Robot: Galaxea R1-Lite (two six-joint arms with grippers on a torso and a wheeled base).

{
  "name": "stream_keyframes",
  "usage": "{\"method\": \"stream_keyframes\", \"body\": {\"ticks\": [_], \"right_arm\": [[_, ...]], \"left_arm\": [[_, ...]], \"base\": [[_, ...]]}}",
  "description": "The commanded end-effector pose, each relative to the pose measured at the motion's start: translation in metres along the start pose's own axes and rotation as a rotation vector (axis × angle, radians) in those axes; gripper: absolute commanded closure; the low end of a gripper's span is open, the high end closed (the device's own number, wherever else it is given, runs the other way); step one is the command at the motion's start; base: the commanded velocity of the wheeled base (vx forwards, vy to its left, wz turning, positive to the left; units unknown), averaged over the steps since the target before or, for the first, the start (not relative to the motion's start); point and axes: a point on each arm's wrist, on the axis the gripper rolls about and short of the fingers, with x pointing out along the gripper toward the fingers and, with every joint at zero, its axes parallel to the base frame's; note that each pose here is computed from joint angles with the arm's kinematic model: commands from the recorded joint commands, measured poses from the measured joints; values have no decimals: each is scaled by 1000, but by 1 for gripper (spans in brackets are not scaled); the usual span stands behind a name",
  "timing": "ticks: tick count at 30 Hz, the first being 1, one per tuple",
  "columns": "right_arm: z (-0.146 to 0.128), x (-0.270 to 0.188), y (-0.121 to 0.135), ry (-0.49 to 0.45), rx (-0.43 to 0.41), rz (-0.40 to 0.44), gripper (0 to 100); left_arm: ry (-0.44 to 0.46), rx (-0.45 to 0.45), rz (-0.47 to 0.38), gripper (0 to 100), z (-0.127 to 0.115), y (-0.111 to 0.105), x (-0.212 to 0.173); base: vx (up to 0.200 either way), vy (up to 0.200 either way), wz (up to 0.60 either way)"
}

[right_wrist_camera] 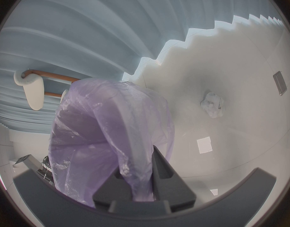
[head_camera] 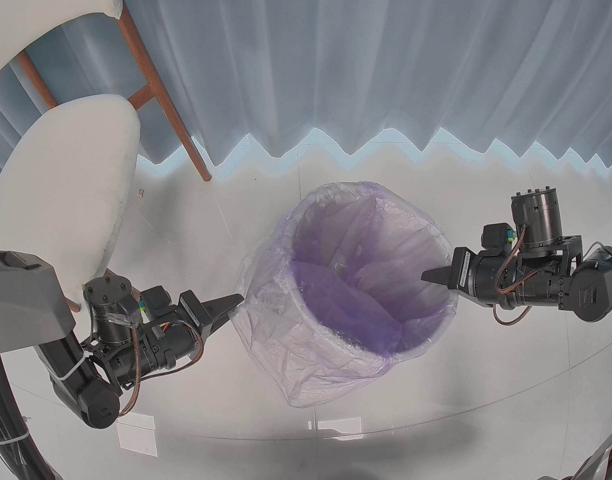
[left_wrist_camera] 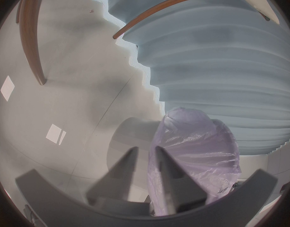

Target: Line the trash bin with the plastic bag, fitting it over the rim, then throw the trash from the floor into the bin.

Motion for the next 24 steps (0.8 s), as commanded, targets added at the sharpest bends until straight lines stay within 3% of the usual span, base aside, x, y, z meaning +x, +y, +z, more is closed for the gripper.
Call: {"method": "stream_keyframes", "body": {"ticks": [1,6,15,18,21,24], "right_arm": [[-2,-3,0,1,0,0,100],[-1,-2,-2,-2,2,-4,100],[-2,15,-19,10,16,-53,100],[-3,30,-23,0,7,-53,100],[-8,46,-25,-23,-42,-83,100],[-17,63,-26,-22,-105,-112,100]], "left_arm": [[2,6,-8,0,-2,-3,2],[-5,38,-42,0,-3,-18,-12],[-48,90,-19,0,-23,-36,-85],[-90,106,-87,0,-28,-52,-118],[-154,114,-121,0,-27,-65,-137],[-173,124,-96,0,-31,-67,-147]], "base": [[0,0,0],[0,0,0],[0,0,0],[0,0,0],[0,0,0],[0,0,0]]}}
